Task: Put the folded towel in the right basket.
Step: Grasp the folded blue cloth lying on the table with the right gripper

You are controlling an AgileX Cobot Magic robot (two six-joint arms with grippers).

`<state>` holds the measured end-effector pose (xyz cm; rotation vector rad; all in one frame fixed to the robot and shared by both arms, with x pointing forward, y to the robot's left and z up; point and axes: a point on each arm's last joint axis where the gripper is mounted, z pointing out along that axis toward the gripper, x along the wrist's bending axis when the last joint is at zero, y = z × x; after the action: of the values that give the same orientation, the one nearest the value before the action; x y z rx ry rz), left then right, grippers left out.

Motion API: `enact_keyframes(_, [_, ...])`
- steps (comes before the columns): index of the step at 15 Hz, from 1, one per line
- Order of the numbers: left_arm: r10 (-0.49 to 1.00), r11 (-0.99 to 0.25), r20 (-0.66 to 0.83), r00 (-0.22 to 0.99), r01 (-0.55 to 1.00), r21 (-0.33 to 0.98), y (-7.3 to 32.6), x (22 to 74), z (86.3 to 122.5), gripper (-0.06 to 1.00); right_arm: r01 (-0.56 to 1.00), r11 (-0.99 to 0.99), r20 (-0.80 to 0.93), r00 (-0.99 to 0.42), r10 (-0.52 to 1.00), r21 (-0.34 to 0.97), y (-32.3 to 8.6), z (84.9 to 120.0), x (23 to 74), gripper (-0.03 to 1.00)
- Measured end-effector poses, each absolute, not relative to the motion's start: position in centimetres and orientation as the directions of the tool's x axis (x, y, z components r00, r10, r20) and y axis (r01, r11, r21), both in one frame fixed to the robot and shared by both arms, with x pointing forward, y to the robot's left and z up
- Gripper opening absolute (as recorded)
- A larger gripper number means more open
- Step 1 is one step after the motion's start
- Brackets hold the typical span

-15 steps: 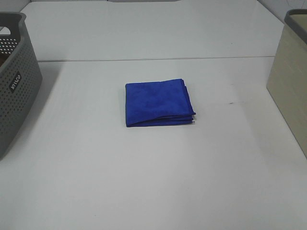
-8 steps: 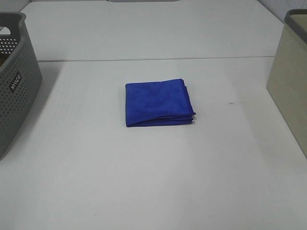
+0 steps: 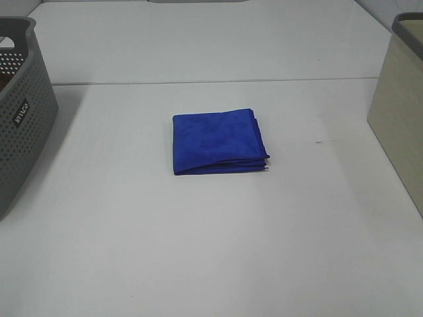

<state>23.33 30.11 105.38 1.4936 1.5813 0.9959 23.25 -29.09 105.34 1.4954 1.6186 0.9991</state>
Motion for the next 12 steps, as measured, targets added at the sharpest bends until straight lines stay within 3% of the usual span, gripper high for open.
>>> enact_keyframes(4, [0.998, 0.025, 0.0, -0.057, 0.431, 0.902, 30.1, 23.3, 105.4, 0.98, 0.507, 0.002, 0.036, -0.065, 0.997, 0.862, -29.1, 108.6, 25.7, 0.96])
enact_keyframes(8, [0.998, 0.025, 0.0, -0.057, 0.431, 0.902, 30.1, 23.3, 105.4, 0.98, 0.73, -0.006, 0.062, -0.05, 0.997, 0.684, -29.2, 115.8, 36.7, 0.95])
enact_keyframes(11, [0.998, 0.025, 0.0, -0.057, 0.431, 0.902, 30.1, 23.3, 105.4, 0.98, 0.829, -0.024, 0.114, -0.048, 0.992, 0.559, -28.9, 116.5, 47.4, 0.95])
enact_keyframes(12, [0.998, 0.025, 0.0, -0.057, 0.431, 0.902, 30.1, 23.3, 105.4, 0.98, 0.834, -0.029, 0.127, -0.049, 0.991, 0.551, -28.8, 116.5, 48.1, 0.95])
